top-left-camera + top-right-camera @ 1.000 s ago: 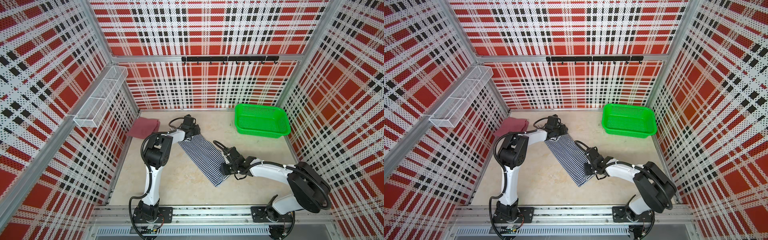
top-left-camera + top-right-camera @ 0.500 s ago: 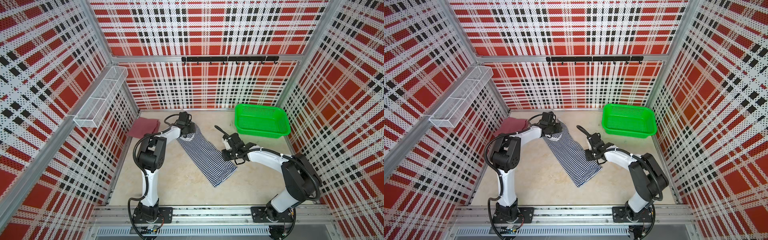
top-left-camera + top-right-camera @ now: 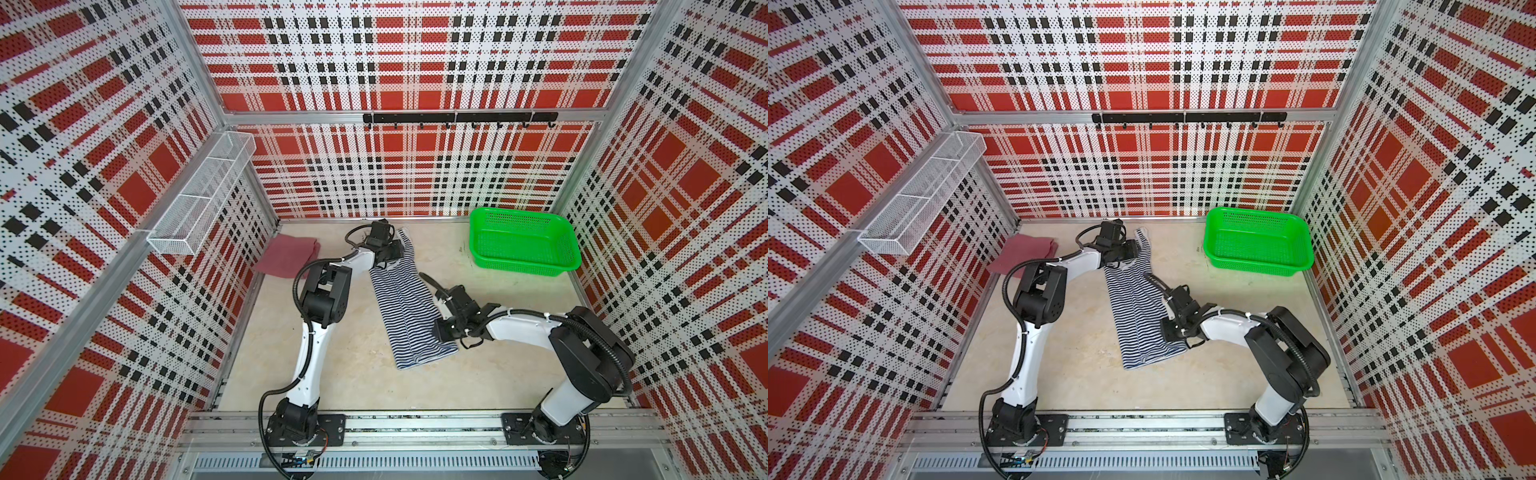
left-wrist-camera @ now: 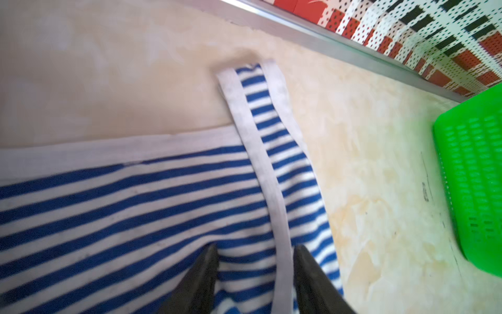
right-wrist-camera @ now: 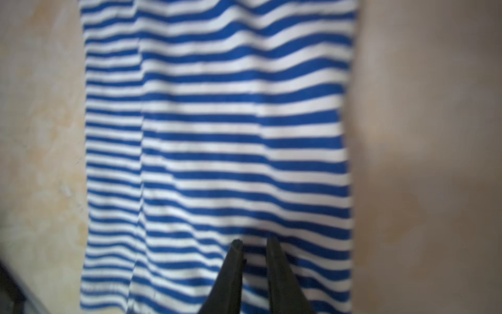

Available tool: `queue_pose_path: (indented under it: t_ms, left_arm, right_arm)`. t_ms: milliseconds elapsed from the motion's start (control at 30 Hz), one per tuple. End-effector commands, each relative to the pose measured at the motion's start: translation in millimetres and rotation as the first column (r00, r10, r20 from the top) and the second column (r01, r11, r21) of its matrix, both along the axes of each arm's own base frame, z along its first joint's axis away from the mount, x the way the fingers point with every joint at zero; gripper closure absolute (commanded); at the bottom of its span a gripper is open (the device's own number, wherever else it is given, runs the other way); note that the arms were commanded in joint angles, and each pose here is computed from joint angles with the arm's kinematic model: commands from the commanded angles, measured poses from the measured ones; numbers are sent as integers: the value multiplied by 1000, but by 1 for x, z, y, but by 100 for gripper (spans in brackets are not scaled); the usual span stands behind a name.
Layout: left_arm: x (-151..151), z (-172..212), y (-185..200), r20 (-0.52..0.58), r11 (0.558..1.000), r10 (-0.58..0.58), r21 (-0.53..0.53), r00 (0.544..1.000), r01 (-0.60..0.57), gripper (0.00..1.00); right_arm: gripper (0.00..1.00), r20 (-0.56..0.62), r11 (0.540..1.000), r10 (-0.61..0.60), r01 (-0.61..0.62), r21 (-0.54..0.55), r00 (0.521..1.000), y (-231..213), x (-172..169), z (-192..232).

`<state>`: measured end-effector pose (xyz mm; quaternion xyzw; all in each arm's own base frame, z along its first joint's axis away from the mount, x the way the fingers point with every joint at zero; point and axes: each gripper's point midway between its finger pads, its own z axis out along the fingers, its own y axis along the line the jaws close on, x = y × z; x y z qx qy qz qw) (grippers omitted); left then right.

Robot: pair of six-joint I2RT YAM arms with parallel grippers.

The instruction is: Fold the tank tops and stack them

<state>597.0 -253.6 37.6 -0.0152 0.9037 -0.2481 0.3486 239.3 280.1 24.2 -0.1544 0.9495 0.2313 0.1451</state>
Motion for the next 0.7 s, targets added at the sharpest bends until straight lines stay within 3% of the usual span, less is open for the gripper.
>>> queue_pose_path:
  t_ms: [0, 167, 267, 367, 433, 500, 667]
  left_arm:
    - [-19, -46, -35, -106, 993, -117, -8, 987, 117, 44]
    - [-12, 28, -38, 28, 988, -146, 45, 989, 144, 35]
    - [-22, 98, -21, 128, 989, -135, 73, 983, 126, 11]
    - [-49, 153, 4, 191, 991, -88, 114, 978, 67, 3]
    - [-78, 166, 23, 186, 992, -51, 124, 981, 29, 4]
    - [-114, 164, 44, 153, 992, -7, 124, 988, -12, 11]
    - [-218, 126, 82, 1, 996, 73, 48, 997, -73, 30]
  right_arm:
    - [70, -96, 999, 24, -21, 40, 995, 25, -32, 10]
    - [51, 32, 997, -76, 74, 38, 997, 21, 5, 56]
    - [47, 28, 987, -150, 148, 58, 988, -1, 19, 64]
    - [45, -2, 982, -185, 185, 45, 983, -24, 22, 62]
    - [46, -33, 982, -187, 188, 30, 982, -35, 18, 59]
    - [47, -78, 983, -181, 184, 25, 980, -43, 10, 53]
    - [59, -203, 984, -156, 170, 54, 967, -52, -11, 37]
